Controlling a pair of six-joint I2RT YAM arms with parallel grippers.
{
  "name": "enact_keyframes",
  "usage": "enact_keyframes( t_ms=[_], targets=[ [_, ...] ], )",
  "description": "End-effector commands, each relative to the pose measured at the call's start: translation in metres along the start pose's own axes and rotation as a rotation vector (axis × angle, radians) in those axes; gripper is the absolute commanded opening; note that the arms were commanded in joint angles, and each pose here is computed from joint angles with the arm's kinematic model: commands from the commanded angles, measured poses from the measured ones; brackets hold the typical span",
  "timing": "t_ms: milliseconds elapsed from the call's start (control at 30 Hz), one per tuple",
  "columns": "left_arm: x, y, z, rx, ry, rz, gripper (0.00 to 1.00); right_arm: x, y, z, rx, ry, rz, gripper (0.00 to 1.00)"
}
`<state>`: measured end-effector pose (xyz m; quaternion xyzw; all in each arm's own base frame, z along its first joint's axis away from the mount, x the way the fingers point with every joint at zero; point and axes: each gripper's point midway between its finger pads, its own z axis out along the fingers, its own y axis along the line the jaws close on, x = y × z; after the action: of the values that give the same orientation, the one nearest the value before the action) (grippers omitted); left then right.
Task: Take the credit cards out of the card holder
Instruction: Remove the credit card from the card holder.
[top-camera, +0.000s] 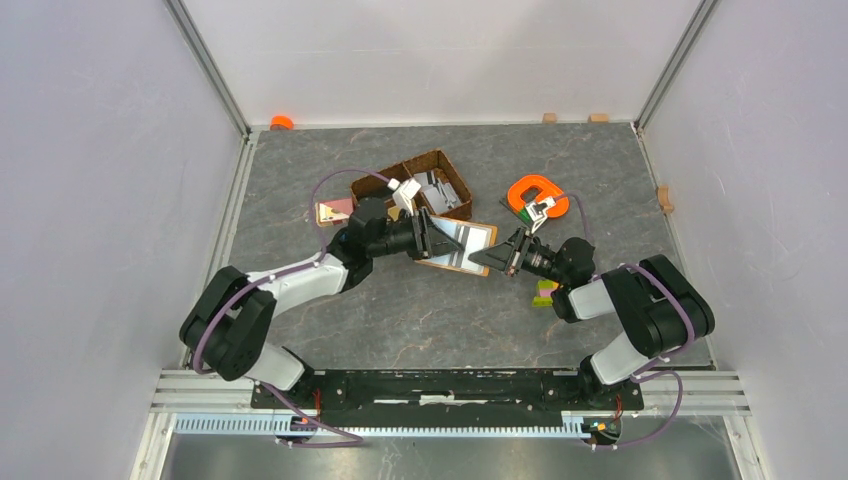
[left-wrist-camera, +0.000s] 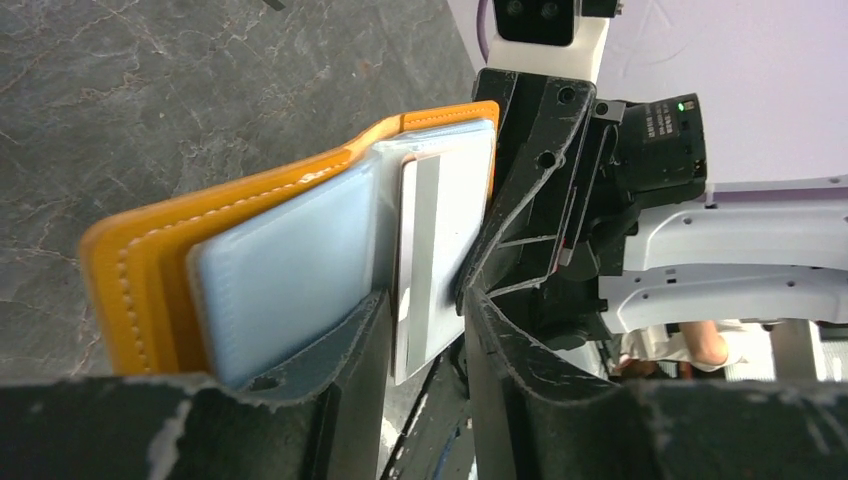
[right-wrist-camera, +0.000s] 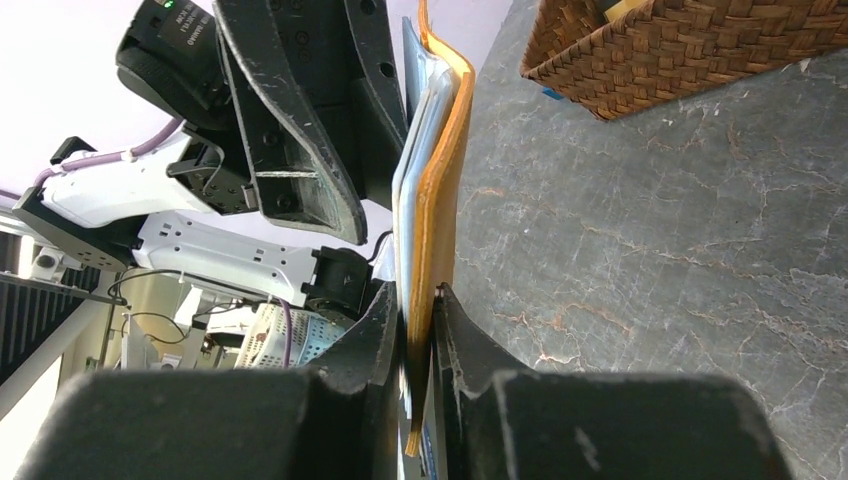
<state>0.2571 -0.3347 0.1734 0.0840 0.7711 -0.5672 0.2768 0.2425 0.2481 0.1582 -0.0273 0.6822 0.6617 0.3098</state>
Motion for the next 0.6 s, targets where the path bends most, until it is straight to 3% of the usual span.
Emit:
enact_keyframes(
  t_ms=[0, 133, 367, 567],
  targets=[
    [0.032, 0.01, 0.003, -0.08, 0.122, 0.06, 0.44, -0.006, 0.045, 0.007, -0.174, 0.003, -0.155, 0.08],
    [0.043, 0.002, 0.009, -0.052, 0.183, 0.069, 0.46, -0.005, 0.039, 0.008, -0.153, 0.013, -0.151, 0.11],
    [0.041, -0.021, 0.008, 0.054, 0.171, 0.059, 0.19, -0.001, 0.002, 0.011, -0.005, 0.042, -0.122, 0.21],
    [0.04, -0.023, 0.008, 0.08, 0.164, 0.047, 0.13, -0.004, -0.01, 0.008, 0.048, 0.038, -0.113, 0.26]
  ],
)
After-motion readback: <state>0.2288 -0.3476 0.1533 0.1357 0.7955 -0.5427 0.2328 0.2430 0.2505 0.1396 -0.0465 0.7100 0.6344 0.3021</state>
